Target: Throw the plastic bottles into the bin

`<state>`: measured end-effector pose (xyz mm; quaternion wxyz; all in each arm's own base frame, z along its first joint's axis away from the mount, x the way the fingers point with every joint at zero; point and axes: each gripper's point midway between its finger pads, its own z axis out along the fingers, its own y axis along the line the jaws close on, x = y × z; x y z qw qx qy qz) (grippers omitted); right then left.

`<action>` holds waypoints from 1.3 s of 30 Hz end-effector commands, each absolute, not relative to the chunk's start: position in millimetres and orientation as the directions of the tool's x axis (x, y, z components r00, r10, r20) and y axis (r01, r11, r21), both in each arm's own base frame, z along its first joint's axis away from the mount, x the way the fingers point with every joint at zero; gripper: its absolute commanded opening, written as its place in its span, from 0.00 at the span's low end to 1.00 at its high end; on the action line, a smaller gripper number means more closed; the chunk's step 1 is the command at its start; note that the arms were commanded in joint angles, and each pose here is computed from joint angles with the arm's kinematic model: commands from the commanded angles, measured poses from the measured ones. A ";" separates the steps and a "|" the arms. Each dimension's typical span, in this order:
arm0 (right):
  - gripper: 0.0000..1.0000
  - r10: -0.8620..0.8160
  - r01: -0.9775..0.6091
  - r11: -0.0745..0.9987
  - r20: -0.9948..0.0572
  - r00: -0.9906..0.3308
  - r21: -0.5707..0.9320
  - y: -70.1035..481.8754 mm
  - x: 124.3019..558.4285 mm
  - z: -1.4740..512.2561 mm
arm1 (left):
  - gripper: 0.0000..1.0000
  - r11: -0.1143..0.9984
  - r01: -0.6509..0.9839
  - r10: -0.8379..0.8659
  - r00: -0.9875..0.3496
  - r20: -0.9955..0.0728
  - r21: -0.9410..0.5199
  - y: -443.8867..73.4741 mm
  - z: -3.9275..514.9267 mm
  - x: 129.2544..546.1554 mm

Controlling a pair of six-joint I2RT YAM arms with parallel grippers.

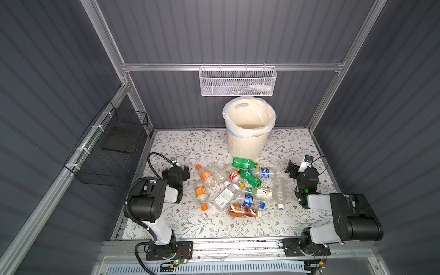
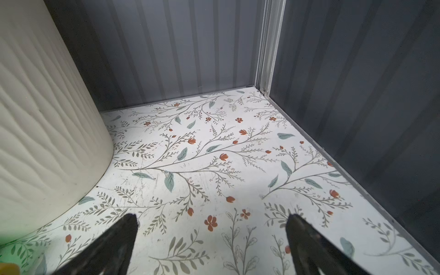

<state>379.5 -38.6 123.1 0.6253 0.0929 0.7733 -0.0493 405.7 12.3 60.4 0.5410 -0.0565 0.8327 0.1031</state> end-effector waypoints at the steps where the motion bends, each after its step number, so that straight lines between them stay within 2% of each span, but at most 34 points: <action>1: 0.99 0.079 0.216 0.976 -0.976 -0.202 0.034 -40.5 381.1 122.3 | 1.00 0.973 -0.201 0.027 -0.385 -0.923 0.113 12.4 67.8 412.3; 35: 0.99 0.099 0.194 0.979 -0.973 -0.210 0.058 -41.3 381.9 120.7 | 1.00 0.973 -0.201 0.027 -0.386 -0.922 0.113 12.4 67.4 412.4; 37: 0.94 0.099 0.196 0.979 -0.973 -0.210 0.058 -41.9 381.8 121.0 | 0.99 0.973 -0.200 0.028 -0.385 -0.922 0.114 12.3 67.6 412.1; 39: 0.87 0.099 0.194 0.979 -0.974 -0.206 0.058 -41.3 381.2 121.7 | 0.92 0.973 -0.202 0.029 -0.379 -0.925 0.113 12.6 69.0 411.9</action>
